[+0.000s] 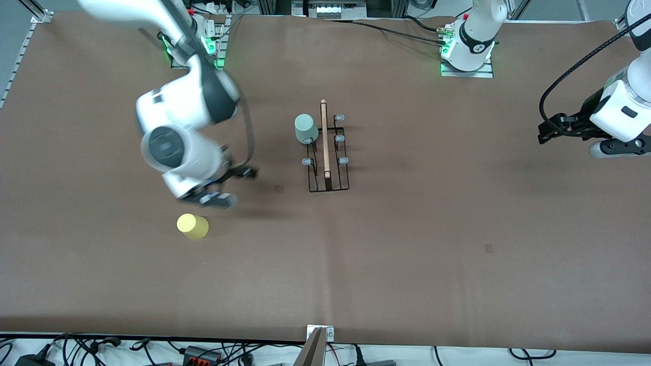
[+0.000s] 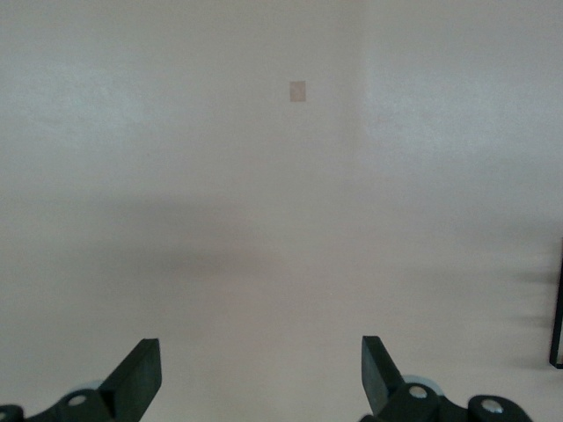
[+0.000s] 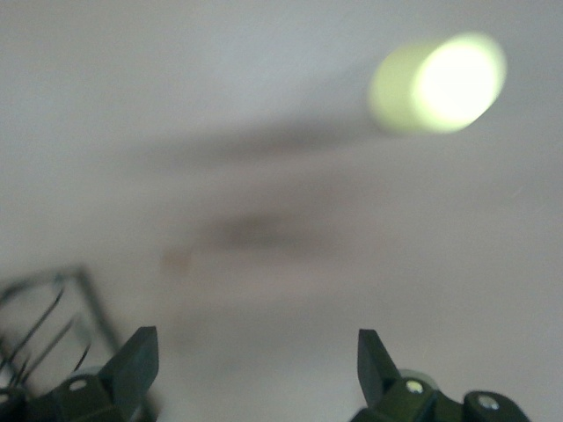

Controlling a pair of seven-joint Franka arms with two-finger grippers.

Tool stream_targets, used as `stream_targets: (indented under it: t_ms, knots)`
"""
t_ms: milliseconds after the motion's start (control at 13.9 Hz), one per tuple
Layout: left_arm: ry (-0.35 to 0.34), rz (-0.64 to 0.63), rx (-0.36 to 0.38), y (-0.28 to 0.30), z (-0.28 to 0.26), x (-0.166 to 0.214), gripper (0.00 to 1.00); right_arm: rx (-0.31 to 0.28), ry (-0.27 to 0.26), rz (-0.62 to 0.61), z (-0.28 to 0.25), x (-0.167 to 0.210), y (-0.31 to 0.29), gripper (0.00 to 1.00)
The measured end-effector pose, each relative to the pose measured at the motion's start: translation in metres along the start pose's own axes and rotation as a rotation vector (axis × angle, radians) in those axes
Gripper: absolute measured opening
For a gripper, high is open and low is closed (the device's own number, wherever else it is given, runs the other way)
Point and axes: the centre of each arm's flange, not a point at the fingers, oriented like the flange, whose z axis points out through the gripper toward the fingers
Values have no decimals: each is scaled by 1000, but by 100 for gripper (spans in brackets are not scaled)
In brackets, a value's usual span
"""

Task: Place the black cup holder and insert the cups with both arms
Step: 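Move the right gripper to the yellow cup and grasp it, then lift the yellow cup with the right gripper and carry it toward the rack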

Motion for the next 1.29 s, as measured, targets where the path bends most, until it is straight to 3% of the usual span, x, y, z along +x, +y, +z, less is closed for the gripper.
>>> stream_targets:
  t_ms: [216,576,1295]
  knots:
    - [0,0,0,0,0,0,100,36,69,17,31,59,57,100]
    - [0,-1,0,0,0,0,100,47,74,-81,80,111,86,100]
    - [0,-1,0,-1,0,0,100,27,23,-149,103,119,97,100]
